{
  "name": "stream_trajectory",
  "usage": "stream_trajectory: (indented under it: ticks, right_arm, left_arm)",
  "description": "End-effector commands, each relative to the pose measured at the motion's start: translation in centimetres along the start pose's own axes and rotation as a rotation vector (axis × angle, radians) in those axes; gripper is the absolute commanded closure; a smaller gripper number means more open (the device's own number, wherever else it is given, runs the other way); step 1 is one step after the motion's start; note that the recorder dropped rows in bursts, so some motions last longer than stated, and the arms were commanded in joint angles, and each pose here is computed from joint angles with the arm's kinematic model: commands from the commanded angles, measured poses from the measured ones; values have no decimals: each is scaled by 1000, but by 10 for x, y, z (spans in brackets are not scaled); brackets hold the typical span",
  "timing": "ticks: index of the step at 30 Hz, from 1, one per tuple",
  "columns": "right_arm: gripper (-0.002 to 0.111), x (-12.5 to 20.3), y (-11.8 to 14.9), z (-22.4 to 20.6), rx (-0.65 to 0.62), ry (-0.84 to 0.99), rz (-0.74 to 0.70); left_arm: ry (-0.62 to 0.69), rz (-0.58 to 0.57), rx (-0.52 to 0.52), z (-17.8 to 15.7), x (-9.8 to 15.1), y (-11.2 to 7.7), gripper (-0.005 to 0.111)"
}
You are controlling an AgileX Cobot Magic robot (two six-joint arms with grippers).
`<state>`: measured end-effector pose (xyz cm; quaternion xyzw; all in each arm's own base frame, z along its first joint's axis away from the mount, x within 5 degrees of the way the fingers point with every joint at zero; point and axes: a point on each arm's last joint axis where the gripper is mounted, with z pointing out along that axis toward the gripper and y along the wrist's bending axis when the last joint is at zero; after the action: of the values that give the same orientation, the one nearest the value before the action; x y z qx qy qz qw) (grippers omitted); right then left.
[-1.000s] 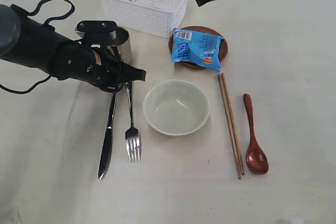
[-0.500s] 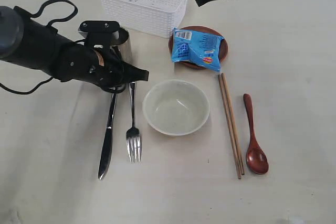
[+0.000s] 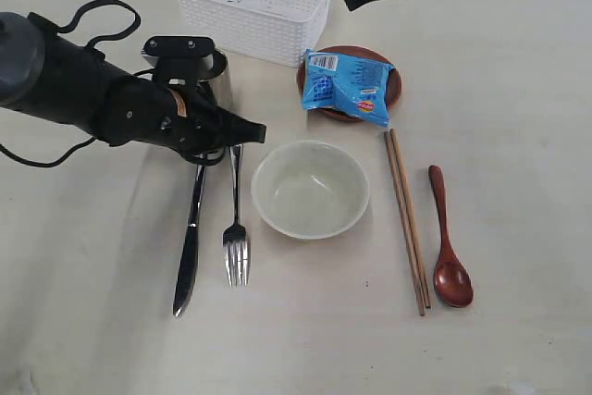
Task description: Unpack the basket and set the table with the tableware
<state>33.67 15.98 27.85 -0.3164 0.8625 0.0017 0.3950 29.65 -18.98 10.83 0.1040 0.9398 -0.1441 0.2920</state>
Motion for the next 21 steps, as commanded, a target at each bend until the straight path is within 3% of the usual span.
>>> stream_trajectory:
  ticks: [1, 21]
  right_arm:
    - [109, -1, -3, -3, 7, -13, -7]
    - [109, -1, -3, -3, 7, -15, -7]
  left_arm:
    - [-17, 6, 9, 0, -2, -2, 107]
    - [6, 26, 14, 7, 6, -7, 107]
